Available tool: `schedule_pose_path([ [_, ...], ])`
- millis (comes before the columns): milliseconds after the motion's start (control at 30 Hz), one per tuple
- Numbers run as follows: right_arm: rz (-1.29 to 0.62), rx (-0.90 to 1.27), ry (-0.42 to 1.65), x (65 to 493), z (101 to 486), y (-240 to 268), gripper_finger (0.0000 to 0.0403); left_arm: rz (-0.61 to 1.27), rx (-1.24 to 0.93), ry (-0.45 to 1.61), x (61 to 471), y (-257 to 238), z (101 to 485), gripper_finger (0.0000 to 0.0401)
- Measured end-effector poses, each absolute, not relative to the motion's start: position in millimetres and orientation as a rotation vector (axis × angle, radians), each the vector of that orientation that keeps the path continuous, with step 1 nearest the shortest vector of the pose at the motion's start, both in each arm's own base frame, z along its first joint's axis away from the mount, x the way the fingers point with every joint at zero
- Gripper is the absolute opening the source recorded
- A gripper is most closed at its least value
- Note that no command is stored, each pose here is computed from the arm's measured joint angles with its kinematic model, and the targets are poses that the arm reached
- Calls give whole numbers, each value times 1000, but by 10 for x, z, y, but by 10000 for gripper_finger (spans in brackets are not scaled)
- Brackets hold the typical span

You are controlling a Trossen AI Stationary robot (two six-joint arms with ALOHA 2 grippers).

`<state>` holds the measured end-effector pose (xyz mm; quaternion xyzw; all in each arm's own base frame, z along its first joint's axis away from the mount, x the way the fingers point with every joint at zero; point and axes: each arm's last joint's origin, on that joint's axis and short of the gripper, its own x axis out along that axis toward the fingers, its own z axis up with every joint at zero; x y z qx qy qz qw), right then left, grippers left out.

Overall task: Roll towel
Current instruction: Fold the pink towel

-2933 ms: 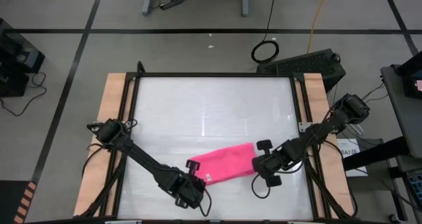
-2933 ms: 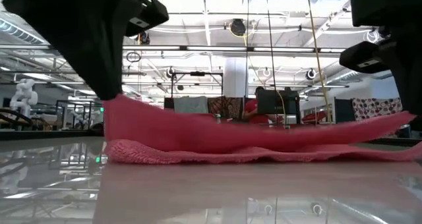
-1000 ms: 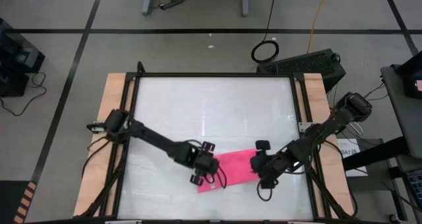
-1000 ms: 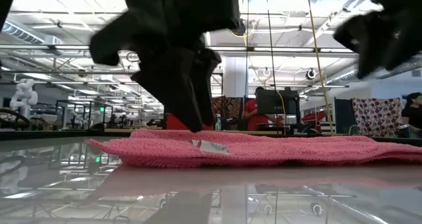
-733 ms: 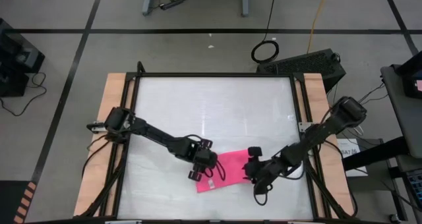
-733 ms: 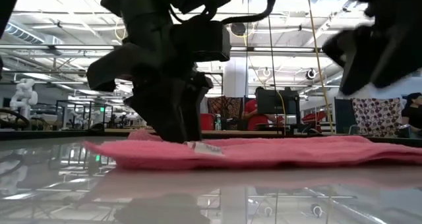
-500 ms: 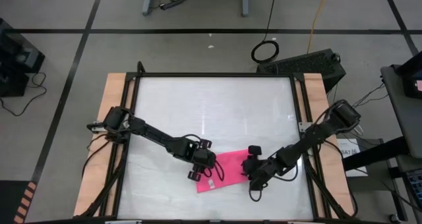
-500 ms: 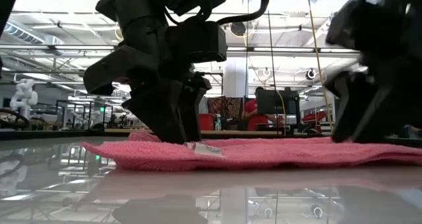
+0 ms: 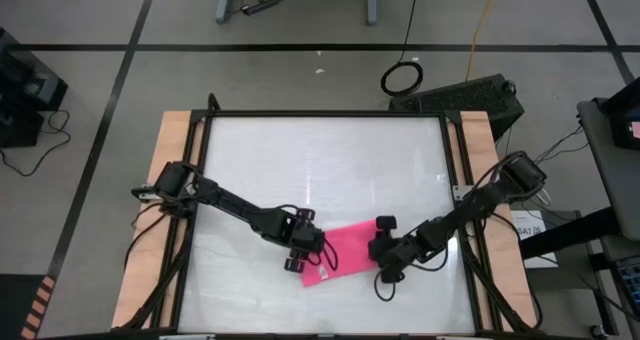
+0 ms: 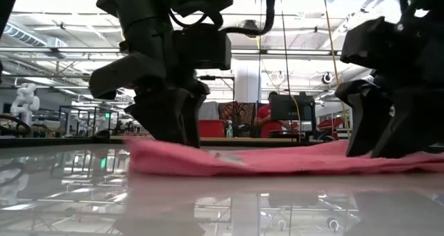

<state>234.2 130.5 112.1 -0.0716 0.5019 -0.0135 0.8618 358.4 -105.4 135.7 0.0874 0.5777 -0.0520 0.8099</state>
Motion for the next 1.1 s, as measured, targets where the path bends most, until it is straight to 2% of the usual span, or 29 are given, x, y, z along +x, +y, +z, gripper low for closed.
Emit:
schedule_pose_path([
  [200, -59, -245, 1099, 2358, 1259, 976, 169, -20, 55, 1198, 3582, -1061, 1433, 184],
  [433, -108, -312, 1104, 2518, 1292, 538, 169, -56, -71, 1052, 3684, -1222, 1495, 184],
  [600, -131, -324, 1033, 2651, 1331, 280, 169, -79, -114, 948, 3753, -1307, 1555, 184],
  [733, -151, -324, 1021, 2698, 1372, 192, 169, -48, -78, 958, 3745, -1300, 1560, 184],
  [900, -154, -279, 1017, 2750, 1470, 284, 169, 15, 132, 993, 3693, -1268, 1545, 184],
  [1100, -230, -49, 935, 2808, 1567, 465, 169, -7, 326, 940, 3775, -1144, 1577, 184],
])
